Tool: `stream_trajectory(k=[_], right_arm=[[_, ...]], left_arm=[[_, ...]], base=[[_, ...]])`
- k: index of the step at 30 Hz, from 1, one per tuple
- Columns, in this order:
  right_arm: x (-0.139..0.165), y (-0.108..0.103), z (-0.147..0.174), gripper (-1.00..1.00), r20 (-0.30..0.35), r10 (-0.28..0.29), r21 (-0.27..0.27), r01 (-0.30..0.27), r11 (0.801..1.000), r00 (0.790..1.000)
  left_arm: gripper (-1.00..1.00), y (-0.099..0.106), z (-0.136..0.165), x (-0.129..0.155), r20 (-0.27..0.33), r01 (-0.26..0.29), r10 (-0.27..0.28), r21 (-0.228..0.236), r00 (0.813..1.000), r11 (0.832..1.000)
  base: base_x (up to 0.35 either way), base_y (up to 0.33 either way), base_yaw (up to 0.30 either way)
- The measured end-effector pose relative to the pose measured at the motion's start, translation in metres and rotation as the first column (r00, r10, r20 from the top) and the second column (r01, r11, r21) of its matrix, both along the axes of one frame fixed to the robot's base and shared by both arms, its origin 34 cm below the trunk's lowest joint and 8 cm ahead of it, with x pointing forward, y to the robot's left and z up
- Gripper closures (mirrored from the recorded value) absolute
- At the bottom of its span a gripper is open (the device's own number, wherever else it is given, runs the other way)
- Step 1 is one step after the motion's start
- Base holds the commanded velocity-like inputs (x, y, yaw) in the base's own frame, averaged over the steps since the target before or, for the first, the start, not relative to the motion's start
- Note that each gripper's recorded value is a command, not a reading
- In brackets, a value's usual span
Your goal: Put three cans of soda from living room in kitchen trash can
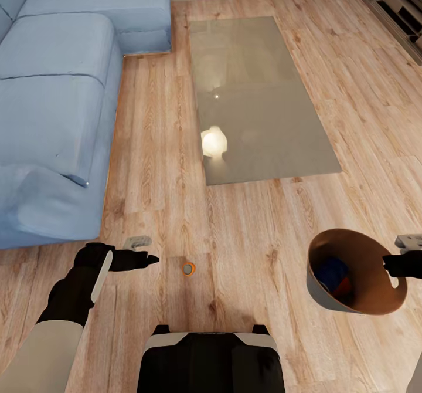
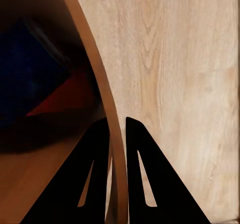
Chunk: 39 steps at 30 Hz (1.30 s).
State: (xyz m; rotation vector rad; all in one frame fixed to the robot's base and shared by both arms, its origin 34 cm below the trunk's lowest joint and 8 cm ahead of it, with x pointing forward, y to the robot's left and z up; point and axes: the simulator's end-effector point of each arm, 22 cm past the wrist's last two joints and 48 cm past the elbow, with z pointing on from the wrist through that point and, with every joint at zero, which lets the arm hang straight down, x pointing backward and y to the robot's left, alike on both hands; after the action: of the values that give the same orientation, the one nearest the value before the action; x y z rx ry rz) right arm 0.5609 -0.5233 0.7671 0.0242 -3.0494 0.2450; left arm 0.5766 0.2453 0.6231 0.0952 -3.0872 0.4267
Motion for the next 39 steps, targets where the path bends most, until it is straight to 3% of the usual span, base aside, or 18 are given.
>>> stream_trajectory(k=[9, 14, 22, 26, 39], right_arm=[[0.008, -0.013, 0.000, 1.00, -0.003, 0.005, -0.032, -0.005, 0.999, 1.000], [0.029, -0.014, 0.000, 1.00, 0.030, 0.006, -0.035, -0.005, 0.999, 1.000], [0.046, -0.043, 0.012, 1.00, -0.016, -0.004, -0.190, 0.001, 0.982, 1.000], [0.047, -0.046, 0.008, 1.00, -0.047, 0.009, -0.226, -0.020, 0.974, 0.999], [0.048, -0.051, -0.009, 1.00, -0.080, 0.015, -0.251, -0.035, 0.967, 0.997]], left_arm=[[-1.00, -0.001, -0.012, -0.001, -0.012, -0.002, 0.002, -0.004, 1.000, 1.000], [-1.00, -0.001, -0.020, -0.002, -0.022, -0.003, 0.003, -0.007, 1.000, 1.000], [-1.00, -0.002, -0.032, -0.003, -0.033, -0.005, 0.005, -0.008, 0.999, 1.000], [-1.00, -0.002, -0.038, -0.005, -0.040, -0.004, 0.004, -0.007, 0.999, 1.000], [-1.00, 0.000, -0.060, -0.009, -0.062, -0.001, 0.001, 0.001, 0.998, 1.000]], base=[[0.000, 0.000, 0.000], [0.000, 0.000, 0.000], [0.000, 0.000, 0.000], [0.000, 0.000, 0.000], [0.000, 0.000, 0.000]])
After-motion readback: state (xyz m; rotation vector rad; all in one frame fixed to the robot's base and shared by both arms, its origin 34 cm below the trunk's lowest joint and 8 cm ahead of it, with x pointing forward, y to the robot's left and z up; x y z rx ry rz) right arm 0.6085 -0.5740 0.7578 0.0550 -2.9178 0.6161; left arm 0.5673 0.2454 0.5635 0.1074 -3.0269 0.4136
